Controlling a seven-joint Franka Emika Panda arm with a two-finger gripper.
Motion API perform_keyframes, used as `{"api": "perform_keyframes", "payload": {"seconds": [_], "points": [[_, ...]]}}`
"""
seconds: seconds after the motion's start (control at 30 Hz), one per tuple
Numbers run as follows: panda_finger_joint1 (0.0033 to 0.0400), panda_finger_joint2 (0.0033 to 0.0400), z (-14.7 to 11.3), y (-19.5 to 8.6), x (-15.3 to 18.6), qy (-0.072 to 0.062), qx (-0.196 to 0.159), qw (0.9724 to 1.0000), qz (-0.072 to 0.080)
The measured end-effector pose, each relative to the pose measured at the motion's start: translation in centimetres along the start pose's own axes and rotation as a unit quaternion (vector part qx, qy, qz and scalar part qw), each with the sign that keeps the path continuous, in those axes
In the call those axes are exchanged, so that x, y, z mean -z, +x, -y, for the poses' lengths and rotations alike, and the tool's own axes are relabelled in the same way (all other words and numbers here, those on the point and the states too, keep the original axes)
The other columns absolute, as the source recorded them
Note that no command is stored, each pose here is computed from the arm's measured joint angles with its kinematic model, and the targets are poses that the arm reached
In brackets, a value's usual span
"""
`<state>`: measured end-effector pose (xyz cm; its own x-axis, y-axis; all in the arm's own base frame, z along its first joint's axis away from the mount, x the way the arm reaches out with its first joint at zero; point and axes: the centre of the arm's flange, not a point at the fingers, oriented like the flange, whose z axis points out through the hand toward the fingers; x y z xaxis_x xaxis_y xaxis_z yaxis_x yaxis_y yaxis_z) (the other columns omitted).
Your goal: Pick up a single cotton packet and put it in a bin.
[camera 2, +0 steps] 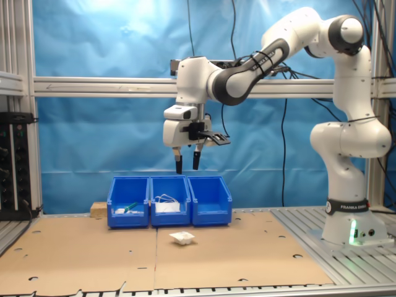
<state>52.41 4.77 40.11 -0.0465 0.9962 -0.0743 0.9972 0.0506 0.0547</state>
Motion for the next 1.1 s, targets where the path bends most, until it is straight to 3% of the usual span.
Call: {"api": "perform_keyframes", "payload": {"seconds": [0.17, 0.57, 1.1], "points": [[0.0400, 0.0400, -0.2, -1.1, -0.6, 0.003, -0.011, 0.9999, 0.003], [0.0400, 0.0400, -0.9, -4.0, -4.3, 0.012, -0.038, 0.9988, 0.027], [0.0400, 0.0400, 0.0, -4.9, -9.6, 0.006, -0.046, 0.9979, 0.044]]}}
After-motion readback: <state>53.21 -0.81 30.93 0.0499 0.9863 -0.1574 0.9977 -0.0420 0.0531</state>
